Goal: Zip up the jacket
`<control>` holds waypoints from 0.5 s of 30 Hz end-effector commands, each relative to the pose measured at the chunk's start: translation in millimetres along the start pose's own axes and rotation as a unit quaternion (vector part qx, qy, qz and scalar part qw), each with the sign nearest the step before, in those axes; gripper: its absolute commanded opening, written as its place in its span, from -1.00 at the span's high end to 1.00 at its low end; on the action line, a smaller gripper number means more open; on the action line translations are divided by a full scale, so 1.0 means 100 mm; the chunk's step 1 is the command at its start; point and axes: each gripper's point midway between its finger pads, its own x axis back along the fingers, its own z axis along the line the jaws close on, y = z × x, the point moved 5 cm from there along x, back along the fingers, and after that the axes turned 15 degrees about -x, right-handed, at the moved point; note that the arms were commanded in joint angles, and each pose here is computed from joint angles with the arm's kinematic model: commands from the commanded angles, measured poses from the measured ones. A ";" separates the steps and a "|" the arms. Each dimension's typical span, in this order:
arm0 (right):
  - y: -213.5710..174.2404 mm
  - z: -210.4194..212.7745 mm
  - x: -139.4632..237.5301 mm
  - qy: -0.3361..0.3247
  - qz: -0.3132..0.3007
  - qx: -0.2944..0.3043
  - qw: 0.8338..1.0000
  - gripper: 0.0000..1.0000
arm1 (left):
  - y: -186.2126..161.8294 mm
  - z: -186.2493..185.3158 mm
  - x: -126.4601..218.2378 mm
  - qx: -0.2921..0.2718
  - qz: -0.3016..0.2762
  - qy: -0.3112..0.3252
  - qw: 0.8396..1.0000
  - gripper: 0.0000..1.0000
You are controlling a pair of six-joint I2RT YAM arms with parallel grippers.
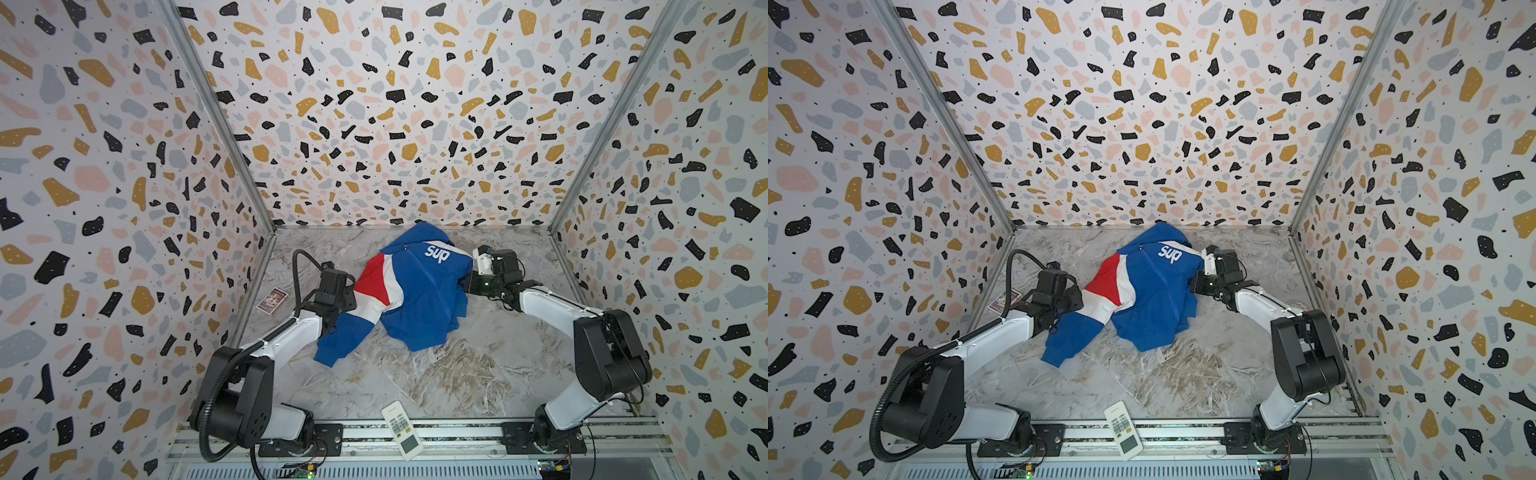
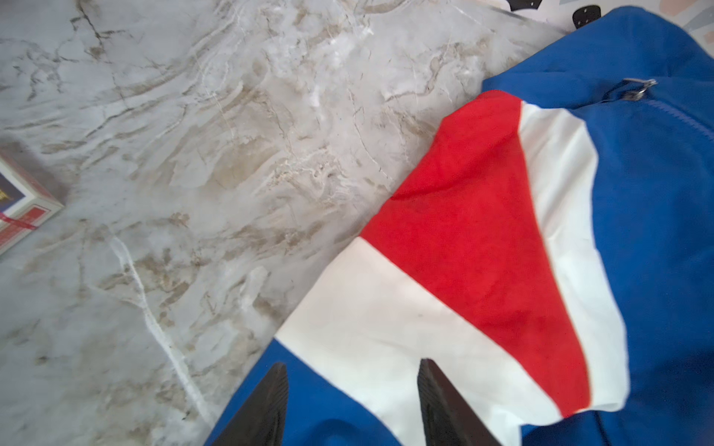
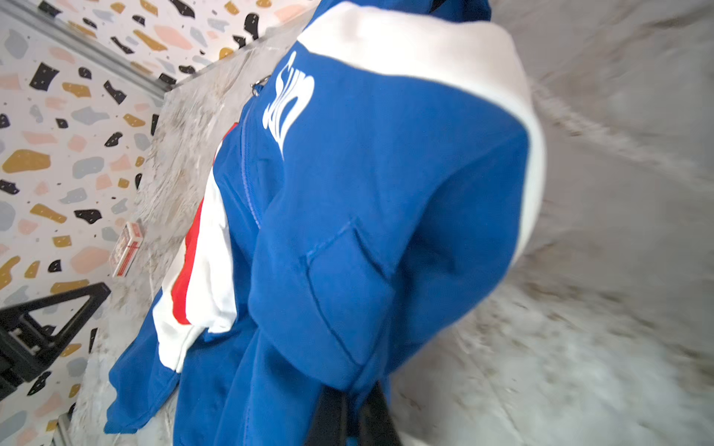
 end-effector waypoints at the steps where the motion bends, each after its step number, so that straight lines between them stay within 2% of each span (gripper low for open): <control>1: -0.27 -0.26 0.08 -0.056 0.049 0.017 0.997 0.82 | -0.07 -0.13 0.03 0.000 -0.005 -0.059 0.998 -0.19; 4: -0.38 -0.36 0.06 -0.067 0.065 0.013 0.996 0.73 | -0.18 -0.27 0.10 -0.004 -0.004 -0.105 0.994 -0.25; 8: -0.56 -0.35 0.00 -0.066 0.083 0.013 0.994 0.79 | -0.25 -0.57 0.24 -0.007 -0.010 -0.159 0.987 -0.31; 12: -0.70 -0.33 -0.07 -0.088 0.091 0.026 0.992 0.93 | -0.27 -0.92 0.41 0.041 -0.030 -0.217 0.975 -0.36; 15: -0.76 -0.35 -0.08 -0.100 0.095 0.029 0.990 0.96 | -0.30 -1.06 0.47 0.078 -0.033 -0.215 0.973 -0.42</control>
